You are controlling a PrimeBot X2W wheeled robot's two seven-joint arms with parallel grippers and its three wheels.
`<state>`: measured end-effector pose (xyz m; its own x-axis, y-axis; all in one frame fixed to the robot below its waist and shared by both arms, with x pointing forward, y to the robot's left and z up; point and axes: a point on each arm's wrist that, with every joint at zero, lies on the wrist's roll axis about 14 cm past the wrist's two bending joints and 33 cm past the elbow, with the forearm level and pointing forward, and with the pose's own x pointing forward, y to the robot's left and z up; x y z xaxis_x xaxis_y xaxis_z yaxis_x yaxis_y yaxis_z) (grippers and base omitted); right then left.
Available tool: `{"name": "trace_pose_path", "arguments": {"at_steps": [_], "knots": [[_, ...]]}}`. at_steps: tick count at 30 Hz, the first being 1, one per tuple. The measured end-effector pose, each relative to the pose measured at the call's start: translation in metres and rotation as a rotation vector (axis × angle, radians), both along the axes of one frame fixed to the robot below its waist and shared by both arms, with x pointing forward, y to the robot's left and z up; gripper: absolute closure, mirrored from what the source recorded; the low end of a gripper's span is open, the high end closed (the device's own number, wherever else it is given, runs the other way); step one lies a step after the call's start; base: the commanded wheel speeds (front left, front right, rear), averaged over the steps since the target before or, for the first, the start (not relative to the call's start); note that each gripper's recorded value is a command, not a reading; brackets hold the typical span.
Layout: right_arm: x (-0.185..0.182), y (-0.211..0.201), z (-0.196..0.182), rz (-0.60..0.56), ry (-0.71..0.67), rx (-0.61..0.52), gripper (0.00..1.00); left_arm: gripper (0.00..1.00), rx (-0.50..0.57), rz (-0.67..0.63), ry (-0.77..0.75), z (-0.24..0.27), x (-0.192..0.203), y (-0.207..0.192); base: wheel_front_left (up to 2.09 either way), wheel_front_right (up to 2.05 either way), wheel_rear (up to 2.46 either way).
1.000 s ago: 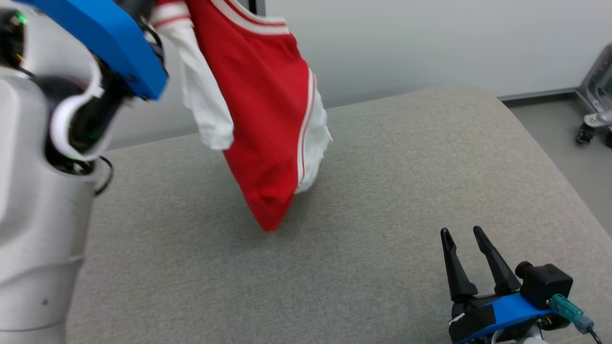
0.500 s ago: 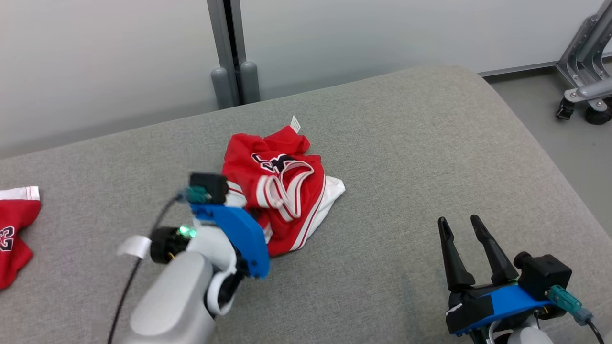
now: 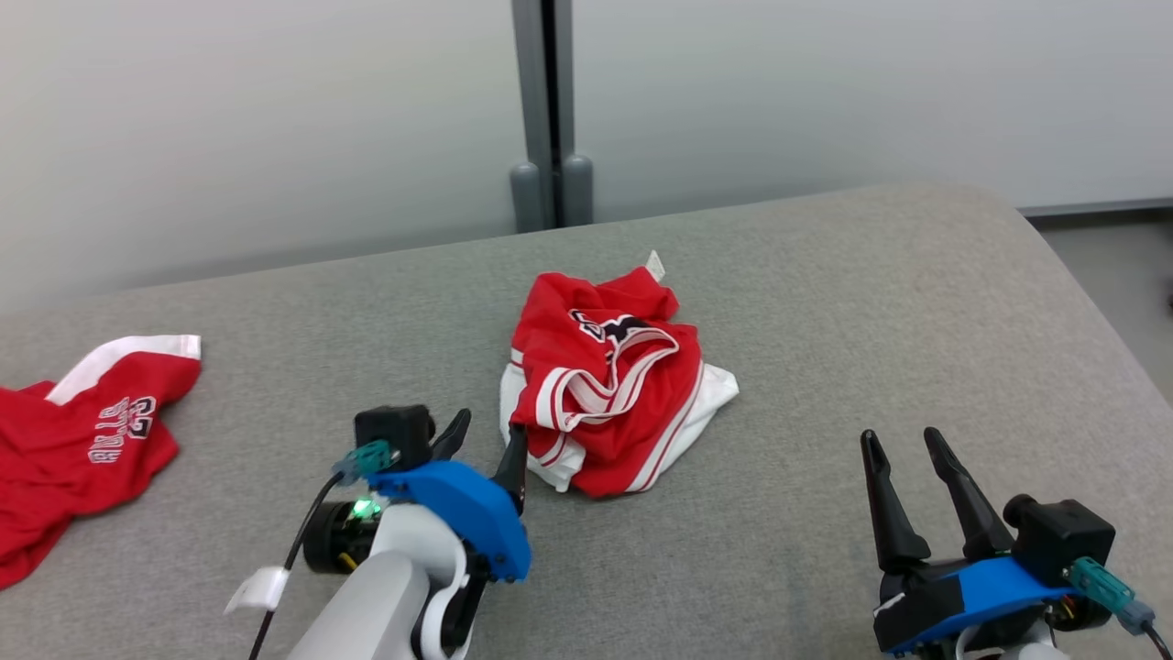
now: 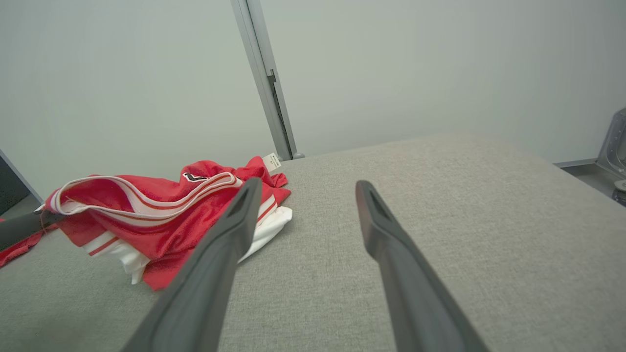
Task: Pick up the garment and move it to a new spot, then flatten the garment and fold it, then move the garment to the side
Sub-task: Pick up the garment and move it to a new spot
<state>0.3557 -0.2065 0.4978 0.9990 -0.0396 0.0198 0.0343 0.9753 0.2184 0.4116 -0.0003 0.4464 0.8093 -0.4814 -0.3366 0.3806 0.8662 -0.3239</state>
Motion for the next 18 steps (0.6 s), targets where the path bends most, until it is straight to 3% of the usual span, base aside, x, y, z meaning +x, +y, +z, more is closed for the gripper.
{"name": "trace_pose_path", "arguments": {"at_steps": [18], "knots": [[0.008, 0.015, 0.012, 0.056, -0.014, -0.021, 0.00, 0.00, -0.042, 0.381, -0.344, 0.049, -0.032, 0.134, 0.00, 0.00, 0.00]]}}
